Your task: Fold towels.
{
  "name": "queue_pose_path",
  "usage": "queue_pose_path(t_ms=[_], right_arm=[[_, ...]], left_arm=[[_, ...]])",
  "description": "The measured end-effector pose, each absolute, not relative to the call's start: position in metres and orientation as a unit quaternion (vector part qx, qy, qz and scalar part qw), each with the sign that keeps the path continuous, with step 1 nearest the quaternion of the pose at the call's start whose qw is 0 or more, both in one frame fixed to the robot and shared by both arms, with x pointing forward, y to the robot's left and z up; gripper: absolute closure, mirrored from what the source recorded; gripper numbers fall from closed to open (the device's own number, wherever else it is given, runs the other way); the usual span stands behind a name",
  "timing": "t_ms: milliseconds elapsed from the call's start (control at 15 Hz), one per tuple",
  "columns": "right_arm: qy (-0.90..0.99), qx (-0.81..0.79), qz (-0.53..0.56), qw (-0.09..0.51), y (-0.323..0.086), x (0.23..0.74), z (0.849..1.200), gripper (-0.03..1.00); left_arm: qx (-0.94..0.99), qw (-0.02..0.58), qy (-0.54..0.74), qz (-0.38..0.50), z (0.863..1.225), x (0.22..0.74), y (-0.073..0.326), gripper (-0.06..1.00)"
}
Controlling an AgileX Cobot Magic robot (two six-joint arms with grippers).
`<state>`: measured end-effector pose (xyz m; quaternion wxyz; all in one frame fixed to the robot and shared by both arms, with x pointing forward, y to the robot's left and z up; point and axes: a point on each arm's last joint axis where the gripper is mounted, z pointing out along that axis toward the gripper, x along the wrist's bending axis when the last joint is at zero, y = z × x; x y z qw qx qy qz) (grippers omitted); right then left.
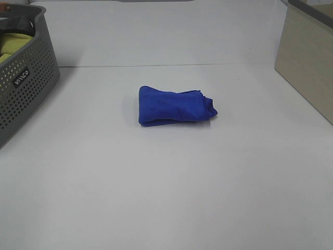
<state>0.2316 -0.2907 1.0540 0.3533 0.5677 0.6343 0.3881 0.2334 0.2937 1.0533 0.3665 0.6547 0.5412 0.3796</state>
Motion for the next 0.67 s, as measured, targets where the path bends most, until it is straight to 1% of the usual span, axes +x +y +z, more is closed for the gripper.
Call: queue_pose_path(t_ms=[667], right_arm=[[0.634,0.568,0.388,0.353,-0.2907,0.2316,1.054,0.2]], left_arm=[[0.655,0.366,0.541,0.38,1.0533,0.2334,0.2939,0.22]])
